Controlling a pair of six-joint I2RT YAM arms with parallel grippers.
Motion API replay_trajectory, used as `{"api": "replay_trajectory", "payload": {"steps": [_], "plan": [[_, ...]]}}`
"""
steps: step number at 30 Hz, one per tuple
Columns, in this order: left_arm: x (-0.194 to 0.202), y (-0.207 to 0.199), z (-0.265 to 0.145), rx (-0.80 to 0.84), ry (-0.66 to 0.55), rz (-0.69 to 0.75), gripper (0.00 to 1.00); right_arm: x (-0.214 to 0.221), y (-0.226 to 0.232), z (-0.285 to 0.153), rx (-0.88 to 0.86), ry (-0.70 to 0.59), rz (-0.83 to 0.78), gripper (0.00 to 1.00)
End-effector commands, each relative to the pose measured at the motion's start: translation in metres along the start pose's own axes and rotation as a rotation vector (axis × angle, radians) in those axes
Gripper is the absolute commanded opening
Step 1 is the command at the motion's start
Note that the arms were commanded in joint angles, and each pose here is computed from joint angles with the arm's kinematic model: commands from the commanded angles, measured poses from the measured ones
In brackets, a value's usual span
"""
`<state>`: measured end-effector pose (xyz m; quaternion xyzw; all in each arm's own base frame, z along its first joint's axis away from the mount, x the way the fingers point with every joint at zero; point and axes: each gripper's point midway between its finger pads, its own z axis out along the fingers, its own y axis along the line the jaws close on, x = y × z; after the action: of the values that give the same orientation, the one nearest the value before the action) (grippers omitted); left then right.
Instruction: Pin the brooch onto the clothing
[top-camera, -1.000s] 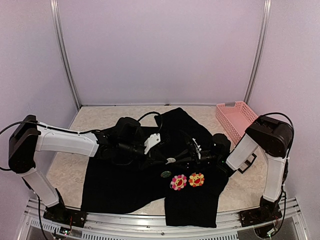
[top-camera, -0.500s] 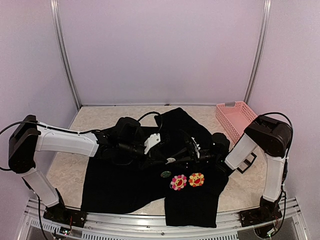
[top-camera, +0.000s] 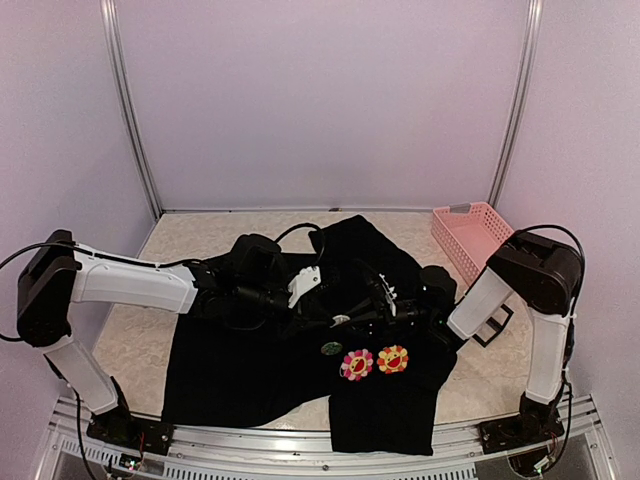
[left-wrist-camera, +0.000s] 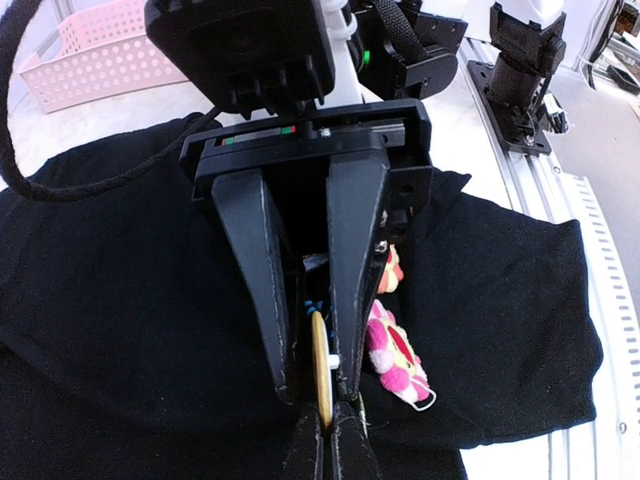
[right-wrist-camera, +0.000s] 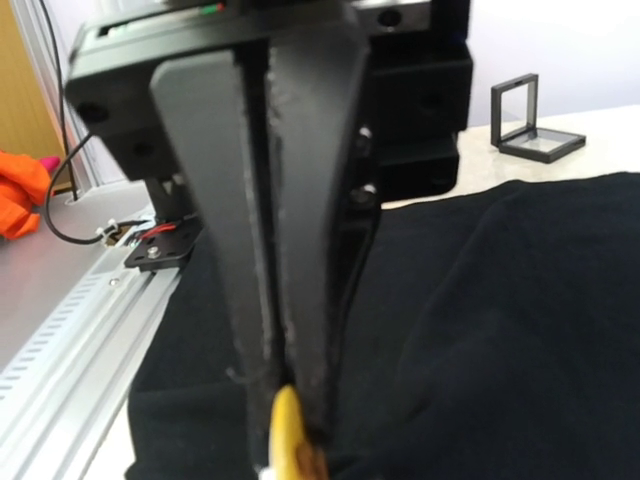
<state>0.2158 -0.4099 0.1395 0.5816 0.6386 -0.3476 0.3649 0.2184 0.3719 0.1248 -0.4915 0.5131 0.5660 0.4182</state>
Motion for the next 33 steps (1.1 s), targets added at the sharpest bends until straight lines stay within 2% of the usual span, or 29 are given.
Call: {"api": "replay_trajectory", "payload": {"steps": [1,17,33], "plan": [[-0.014,-0.013,-0.004,0.046,-0.035,0.034,0.0,-0.002,-0.019,0.004,0.061,-0.011,0.073,0.16],[-0.011,-0.015,-0.005,0.049,-0.022,0.041,0.0,-0.007,-0.049,-0.014,0.211,-0.104,0.236,0.1],[-0.005,-0.014,-0.006,0.036,-0.003,0.036,0.0,-0.009,-0.05,-0.022,0.225,-0.121,0.274,0.06]]}}
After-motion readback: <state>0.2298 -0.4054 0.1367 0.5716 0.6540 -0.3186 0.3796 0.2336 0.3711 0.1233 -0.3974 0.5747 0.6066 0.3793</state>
